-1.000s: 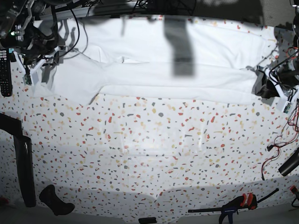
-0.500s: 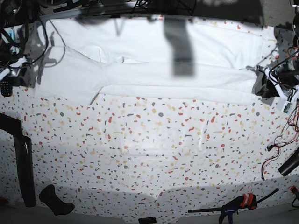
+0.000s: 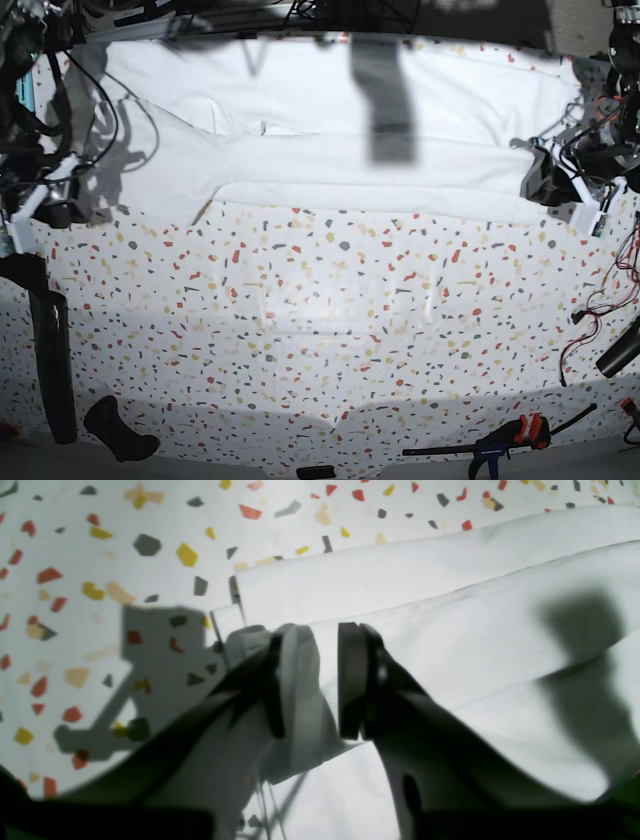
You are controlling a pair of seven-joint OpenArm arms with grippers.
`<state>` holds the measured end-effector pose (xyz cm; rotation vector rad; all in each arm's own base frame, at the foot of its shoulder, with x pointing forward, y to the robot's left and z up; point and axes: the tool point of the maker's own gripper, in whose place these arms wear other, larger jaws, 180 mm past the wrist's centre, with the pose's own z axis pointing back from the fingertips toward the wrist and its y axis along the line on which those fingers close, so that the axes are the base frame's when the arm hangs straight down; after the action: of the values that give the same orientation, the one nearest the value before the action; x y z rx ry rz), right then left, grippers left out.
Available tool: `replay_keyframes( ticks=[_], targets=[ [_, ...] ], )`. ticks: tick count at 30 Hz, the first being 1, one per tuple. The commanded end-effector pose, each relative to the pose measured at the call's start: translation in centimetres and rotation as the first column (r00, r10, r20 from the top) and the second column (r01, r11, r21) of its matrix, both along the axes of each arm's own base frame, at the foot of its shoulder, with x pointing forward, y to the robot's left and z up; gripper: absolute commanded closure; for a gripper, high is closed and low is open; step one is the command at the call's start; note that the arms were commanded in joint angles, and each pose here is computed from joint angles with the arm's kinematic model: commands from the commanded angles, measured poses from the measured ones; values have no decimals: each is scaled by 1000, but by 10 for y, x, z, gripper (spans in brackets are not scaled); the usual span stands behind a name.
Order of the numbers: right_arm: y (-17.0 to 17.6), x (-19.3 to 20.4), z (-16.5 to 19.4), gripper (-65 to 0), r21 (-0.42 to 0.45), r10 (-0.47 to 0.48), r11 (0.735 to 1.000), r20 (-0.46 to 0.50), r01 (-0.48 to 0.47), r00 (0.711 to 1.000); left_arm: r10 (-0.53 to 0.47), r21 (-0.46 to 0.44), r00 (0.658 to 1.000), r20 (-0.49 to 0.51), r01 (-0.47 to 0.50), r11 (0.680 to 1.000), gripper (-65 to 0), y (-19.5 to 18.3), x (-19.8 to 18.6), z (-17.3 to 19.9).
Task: Fold the T-shirt properly
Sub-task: 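Open both grippers and lift them off the folded shirt, then move the right gripper along the shirt strip to its end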
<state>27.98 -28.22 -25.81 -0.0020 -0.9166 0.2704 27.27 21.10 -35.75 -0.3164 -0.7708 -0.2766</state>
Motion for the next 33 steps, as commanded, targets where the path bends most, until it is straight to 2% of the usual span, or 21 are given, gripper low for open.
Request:
replay_keyframes(
  ticks=[1,4,8,10,13,17,20,23,25,31,33],
  targets=[
    [3,12,9,-206,-14,26,1000,33,-26,999,-5,2,999,51,4,1000,-143,2,9,14],
    [10,33,-12,-206,-7,48,999,-26,-48,999,-5,2,999,50,4,1000,-143,3,9,14],
    [23,63,-29,-206,68,86,994,-72,-81,994,-5,3,999,50,5,1000,-143,3,9,14],
    [28,74,-39,-206,73,117,991,-117,-109,986,-5,2,999,50,5,1000,-143,3,9,14],
    [31,80,-56,-206,21,177,984,-251,-177,952,-5,3,999,50,5,1000,-143,3,9,14],
    [38,69,-68,-206,-41,264,949,-436,-312,860,-5,2,999,50,5,1000,-143,3,9,14],
    [38,65,-71,-206,-81,286,926,-485,-368,826,-5,3,999,50,5,1000,-143,3,9,14],
    [36,57,-86,-206,-76,284,922,-535,-379,796,-4,2,999,50,4,1000,-143,2,9,14],
    [35,53,-96,-206,-58,279,926,-559,-372,781,-4,2,999,50,4,1000,-143,2,9,14],
    [32,51,-107,-203,-33,270,936,-570,-351,776,-5,2,999,50,4,1000,-143,2,9,14],
    [30,49,-107,-116,-38,264,935,-586,-352,766,-5,2,999,50,4,1000,-143,2,9,14]
  ],
)
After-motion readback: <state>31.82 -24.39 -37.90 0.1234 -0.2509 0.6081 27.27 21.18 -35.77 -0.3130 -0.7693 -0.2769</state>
